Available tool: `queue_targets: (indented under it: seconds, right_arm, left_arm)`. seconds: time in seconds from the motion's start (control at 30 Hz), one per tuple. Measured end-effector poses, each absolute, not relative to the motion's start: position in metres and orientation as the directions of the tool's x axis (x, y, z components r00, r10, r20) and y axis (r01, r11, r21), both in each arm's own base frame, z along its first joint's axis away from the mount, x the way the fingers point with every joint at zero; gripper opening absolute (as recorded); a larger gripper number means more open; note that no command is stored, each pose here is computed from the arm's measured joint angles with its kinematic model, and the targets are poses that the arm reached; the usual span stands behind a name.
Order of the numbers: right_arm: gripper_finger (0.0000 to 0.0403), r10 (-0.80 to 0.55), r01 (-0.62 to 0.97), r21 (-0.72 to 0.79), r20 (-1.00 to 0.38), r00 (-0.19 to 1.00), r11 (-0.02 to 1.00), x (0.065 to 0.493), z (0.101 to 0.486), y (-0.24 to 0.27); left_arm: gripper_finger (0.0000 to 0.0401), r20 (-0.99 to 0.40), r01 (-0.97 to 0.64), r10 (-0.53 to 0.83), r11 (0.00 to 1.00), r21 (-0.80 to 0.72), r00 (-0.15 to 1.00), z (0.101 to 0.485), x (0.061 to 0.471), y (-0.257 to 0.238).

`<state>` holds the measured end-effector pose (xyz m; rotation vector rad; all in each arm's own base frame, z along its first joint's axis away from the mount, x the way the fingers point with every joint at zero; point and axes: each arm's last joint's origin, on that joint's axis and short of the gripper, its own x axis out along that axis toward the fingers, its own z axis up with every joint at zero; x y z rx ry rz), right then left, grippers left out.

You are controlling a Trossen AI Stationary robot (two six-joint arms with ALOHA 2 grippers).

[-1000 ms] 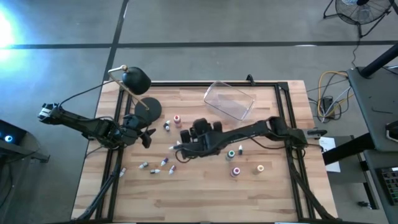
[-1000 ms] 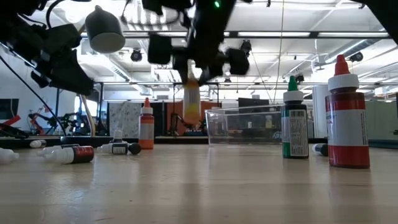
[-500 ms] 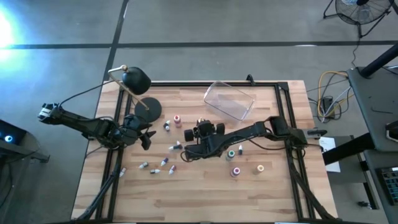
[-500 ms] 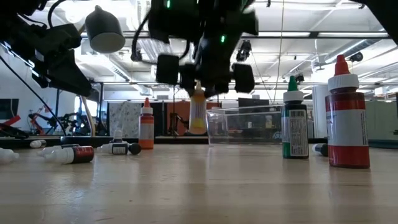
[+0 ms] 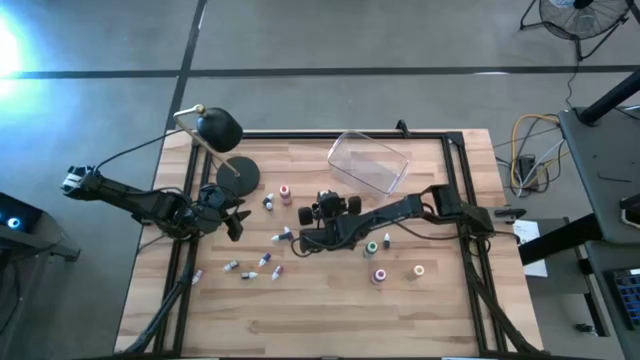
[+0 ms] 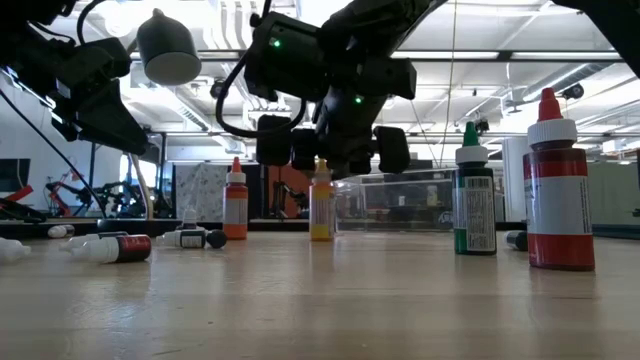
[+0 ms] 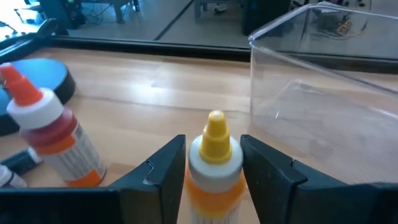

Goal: Pick & Place food coloring
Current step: Adjust the large left yellow food coloring bottle, then put the large bottom yellow food coloring bottle into the transparent bin

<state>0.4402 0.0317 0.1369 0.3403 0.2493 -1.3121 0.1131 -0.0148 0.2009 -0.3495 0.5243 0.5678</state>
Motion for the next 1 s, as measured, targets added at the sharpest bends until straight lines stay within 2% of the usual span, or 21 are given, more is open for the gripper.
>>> queue_targets:
  seconds: [0.4, 0.53, 0.73, 0.87, 1.0]
  right_arm:
    - [0.0177, -0.886, 0.96, 0.026, -0.377, 0.269, 0.28, 0.44, 0.15, 0.037]
    - [0.0187, -0.834, 0.941, 0.039, -0.452, 0.317, 0.336, 0.44, 0.167, 0.042]
    - [0.02, -0.625, 0.914, 0.113, -0.696, 0.352, 0.389, 0.427, 0.201, 0.046]
    - [0.0201, -0.452, 0.919, 0.09, -0.849, 0.272, 0.383, 0.405, 0.236, 0.031]
    - [0.0201, -0.192, 0.891, 0.076, -0.965, 0.179, 0.448, 0.379, 0.265, 0.011]
  left_arm:
    - [0.0177, -0.557, -0.591, 0.416, 0.788, -0.174, 0.719, 0.201, 0.113, -0.015]
    - [0.0177, -0.557, -0.599, 0.416, 0.777, -0.194, 0.719, 0.201, 0.113, -0.015]
    - [0.0177, -0.556, -0.611, 0.412, 0.756, -0.233, 0.722, 0.201, 0.113, -0.015]
    - [0.0177, -0.562, -0.607, 0.393, 0.751, -0.26, 0.728, 0.201, 0.114, -0.016]
    - [0.0177, -0.566, -0.602, 0.384, 0.753, -0.266, 0.73, 0.201, 0.114, -0.016]
